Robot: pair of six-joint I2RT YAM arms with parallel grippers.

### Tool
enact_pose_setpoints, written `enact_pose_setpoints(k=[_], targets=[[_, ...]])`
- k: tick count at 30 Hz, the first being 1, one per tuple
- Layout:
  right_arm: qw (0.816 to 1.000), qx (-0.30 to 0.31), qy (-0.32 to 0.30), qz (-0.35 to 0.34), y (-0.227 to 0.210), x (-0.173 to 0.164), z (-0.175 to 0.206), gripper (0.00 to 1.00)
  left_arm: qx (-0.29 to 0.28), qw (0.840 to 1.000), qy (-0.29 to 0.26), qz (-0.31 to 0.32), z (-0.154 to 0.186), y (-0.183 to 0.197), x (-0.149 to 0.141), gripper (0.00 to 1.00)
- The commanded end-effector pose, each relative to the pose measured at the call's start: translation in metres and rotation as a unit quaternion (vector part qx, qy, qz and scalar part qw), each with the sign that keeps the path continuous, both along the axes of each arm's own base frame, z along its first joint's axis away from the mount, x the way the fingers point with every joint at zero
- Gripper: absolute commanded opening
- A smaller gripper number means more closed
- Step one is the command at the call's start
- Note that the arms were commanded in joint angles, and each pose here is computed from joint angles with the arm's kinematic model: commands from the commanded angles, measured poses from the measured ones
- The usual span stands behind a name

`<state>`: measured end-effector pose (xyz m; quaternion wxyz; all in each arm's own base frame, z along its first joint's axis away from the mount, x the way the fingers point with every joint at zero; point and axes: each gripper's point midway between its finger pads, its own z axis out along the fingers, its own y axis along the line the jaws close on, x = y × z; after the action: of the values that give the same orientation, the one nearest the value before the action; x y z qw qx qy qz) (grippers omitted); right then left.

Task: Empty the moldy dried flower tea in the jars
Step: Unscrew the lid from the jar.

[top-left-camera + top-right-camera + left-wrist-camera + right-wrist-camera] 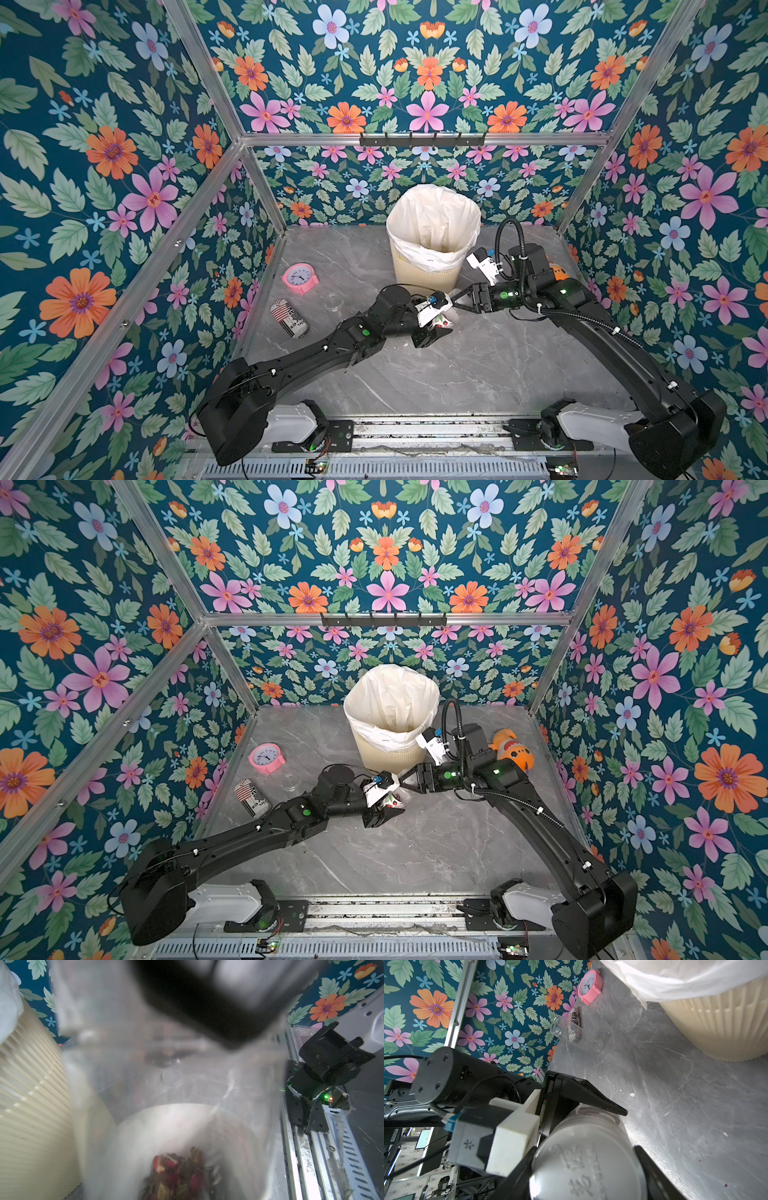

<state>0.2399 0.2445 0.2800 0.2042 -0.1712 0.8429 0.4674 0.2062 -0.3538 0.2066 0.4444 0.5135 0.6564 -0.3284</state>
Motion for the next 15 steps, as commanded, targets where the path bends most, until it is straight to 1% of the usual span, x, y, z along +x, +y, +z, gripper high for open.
enact_pose_setpoints(k=[1, 6, 9, 11, 13, 15], targets=[[1.000, 0.015, -0.008, 0.010, 0.003, -0.004, 0.010, 0.65, -0.011, 1.000, -0.010, -0.003, 0.007, -0.001, 0.001, 0.58], [1.000, -0.002, -0.007, 0.006, 0.000, -0.001, 0.009, 0.74, 0.004, 1.000, -0.003, -0.025, 0.003, -0.003, -0.004, 0.58], [1.000, -0.016, -0.004, 0.006, -0.002, 0.000, 0.007, 0.74, 0.016, 0.999, -0.002, -0.032, -0.002, -0.003, -0.006, 0.58], [1.000, -0.019, -0.003, 0.012, -0.002, -0.001, 0.006, 0.71, 0.024, 0.999, -0.002, -0.033, -0.005, -0.001, -0.007, 0.58], [1.000, -0.022, -0.001, 0.020, -0.001, -0.003, 0.005, 0.64, 0.030, 0.999, -0.001, -0.038, -0.006, 0.000, -0.009, 0.58], [0.999, -0.021, 0.002, 0.030, -0.001, -0.007, 0.004, 0.58, 0.021, 0.999, 0.004, -0.045, -0.002, -0.001, -0.012, 0.58]])
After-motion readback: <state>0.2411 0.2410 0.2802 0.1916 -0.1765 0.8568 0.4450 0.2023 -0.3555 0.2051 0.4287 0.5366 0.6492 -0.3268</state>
